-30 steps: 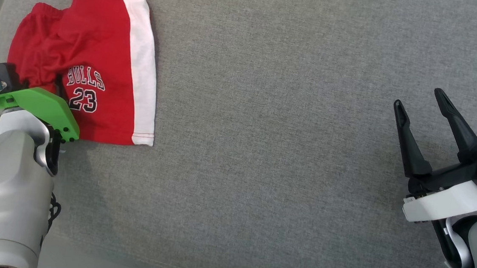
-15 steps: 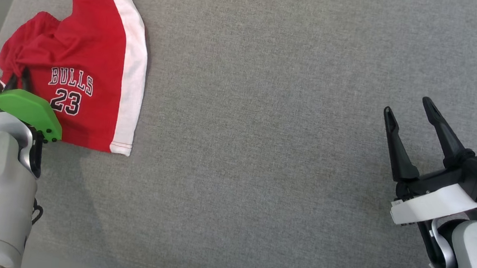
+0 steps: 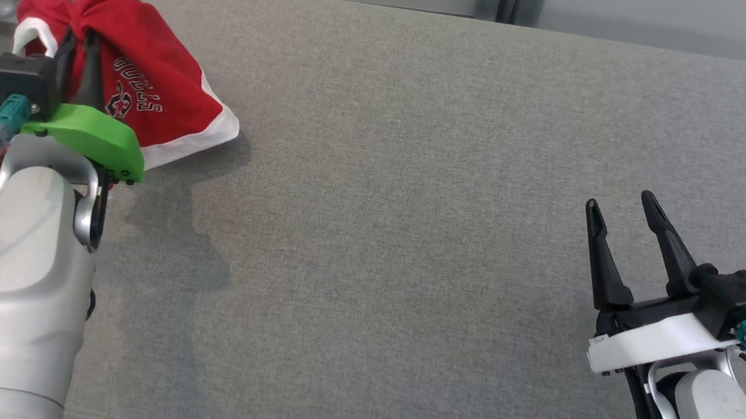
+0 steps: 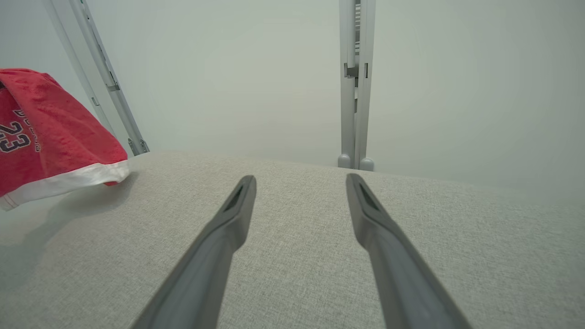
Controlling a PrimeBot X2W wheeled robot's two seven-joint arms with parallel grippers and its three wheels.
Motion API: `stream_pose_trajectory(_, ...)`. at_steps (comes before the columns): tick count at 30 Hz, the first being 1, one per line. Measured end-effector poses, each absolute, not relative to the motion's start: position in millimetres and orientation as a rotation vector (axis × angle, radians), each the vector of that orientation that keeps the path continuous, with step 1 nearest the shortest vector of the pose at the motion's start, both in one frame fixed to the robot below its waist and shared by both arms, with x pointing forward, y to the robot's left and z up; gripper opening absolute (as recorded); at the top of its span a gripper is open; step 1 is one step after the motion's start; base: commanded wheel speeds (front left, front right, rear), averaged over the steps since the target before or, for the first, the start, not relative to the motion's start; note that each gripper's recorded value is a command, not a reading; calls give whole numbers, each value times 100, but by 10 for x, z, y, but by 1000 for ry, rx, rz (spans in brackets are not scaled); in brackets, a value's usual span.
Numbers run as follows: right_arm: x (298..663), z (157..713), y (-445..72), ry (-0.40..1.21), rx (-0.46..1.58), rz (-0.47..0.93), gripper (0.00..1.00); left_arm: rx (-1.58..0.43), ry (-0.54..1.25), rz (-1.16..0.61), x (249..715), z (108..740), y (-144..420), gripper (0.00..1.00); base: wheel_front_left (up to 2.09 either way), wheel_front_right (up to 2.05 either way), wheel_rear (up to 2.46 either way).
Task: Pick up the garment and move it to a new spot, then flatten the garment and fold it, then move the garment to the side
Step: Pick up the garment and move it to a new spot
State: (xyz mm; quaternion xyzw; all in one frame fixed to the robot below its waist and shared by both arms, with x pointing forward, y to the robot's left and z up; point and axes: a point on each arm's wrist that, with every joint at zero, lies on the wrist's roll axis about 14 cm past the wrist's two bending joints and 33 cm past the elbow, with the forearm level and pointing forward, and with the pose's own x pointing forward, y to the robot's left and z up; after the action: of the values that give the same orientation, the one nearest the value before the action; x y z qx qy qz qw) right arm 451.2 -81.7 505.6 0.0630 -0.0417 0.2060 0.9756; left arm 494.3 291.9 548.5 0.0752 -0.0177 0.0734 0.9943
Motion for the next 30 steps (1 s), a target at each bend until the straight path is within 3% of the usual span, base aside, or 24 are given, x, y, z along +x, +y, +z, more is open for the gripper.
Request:
stream_pose_trajectory(5, 4396, 5168, -924, -110, 128, 380, 100, 121, -135, 27, 4992, 5746, 2401, 0, 0, 0, 0)
stream_pose_trajectory(13, 4228, 5275, -1222, -139, 126, 289, 100, -129, -166, -140, 4995, 5818, 1521, 0, 0, 0, 0)
stream_pose_trajectory(24, 4003, 5276, -1633, -137, 113, 171, 100, -394, -55, -387, 4724, 5580, 125, 0, 0, 0, 0)
stream_pose_trajectory(30, 3948, 5245, -1762, -128, 109, 129, 100, -444, 9, -442, 4663, 5541, -395, 0, 0, 0, 0)
